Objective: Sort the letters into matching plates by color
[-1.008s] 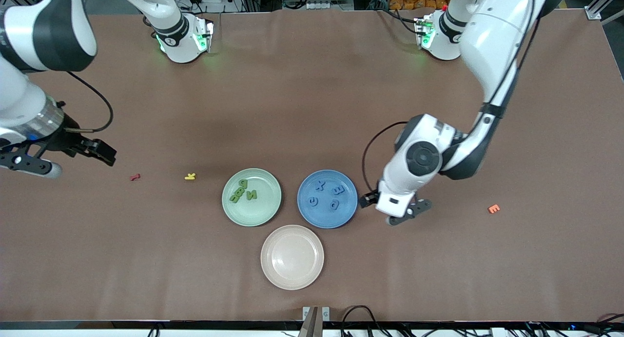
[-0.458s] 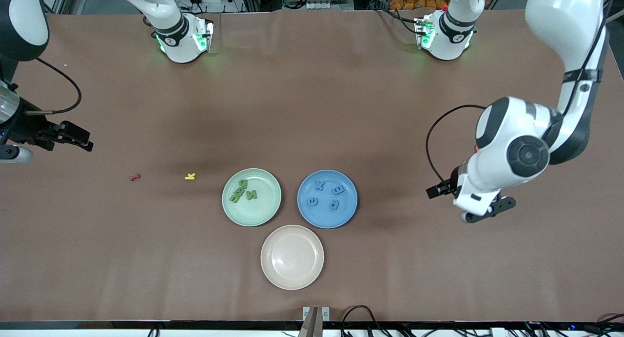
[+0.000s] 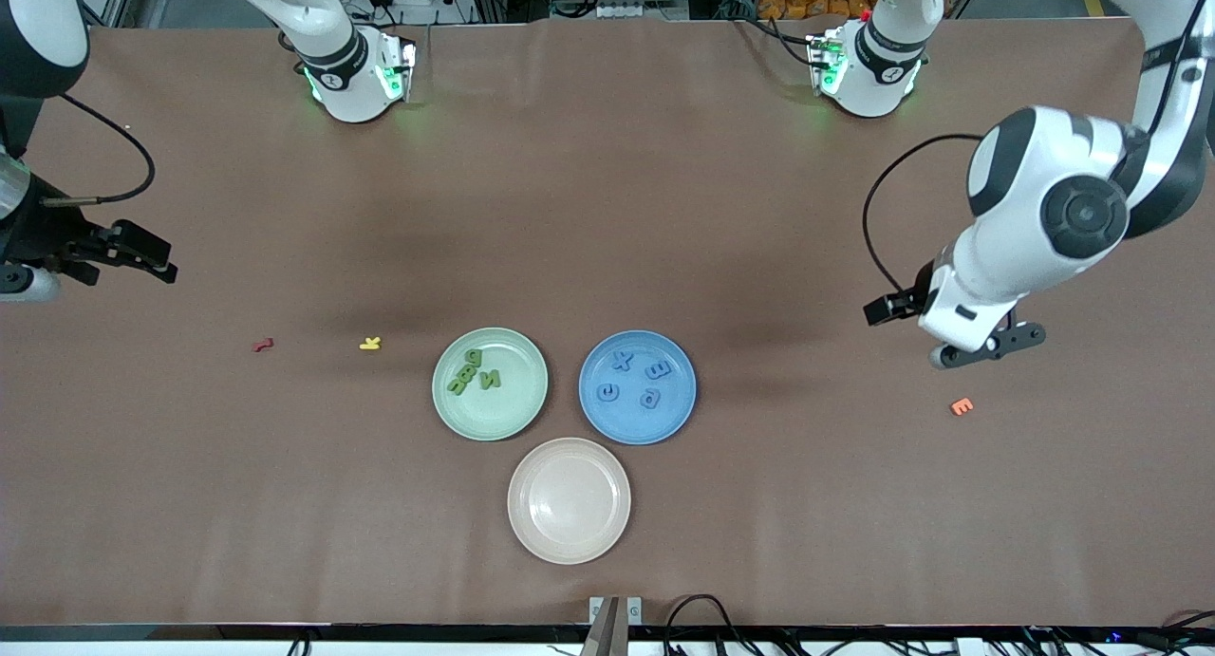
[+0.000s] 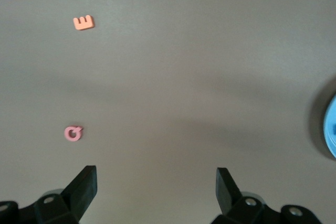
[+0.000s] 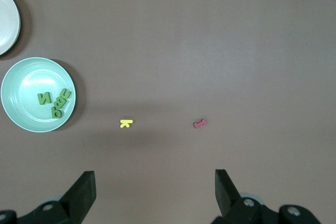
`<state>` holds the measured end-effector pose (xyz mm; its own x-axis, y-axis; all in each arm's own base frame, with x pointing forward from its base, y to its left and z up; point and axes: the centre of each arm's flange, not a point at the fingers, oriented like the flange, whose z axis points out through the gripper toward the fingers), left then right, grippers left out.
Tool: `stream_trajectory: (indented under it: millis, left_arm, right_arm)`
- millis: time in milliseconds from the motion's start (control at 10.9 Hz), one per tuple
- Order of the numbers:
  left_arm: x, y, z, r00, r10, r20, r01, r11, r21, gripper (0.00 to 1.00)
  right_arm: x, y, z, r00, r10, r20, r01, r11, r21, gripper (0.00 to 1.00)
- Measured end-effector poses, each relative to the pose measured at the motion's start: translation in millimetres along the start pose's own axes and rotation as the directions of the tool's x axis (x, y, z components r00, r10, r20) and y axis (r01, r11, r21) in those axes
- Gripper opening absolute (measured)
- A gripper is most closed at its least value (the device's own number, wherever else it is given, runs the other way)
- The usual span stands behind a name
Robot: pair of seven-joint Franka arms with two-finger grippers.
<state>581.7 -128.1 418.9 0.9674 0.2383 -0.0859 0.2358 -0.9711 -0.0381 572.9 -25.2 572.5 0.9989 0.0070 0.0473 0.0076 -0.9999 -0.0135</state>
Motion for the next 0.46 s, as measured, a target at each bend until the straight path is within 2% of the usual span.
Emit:
stream_trajectory:
  millis: [183,458]
  left_arm:
    - [-18.2,-16.6,-30.6,0.999,-0.004,-0.038,0.004,1.0,0.001,1.0]
    - [-26.0,-26.5,-66.6,0.995,-0.026,-0.095,0.023,0.999,-0.023,1.0]
  right_arm:
    - [-5.8,-0.4,-10.8,1.0,-0.005,-0.004,0.005,1.0,-0.003,1.0]
    - [-11.0,-3.4,-29.6,0.999,-0.019,-0.03,0.018,1.0,-0.014,1.0]
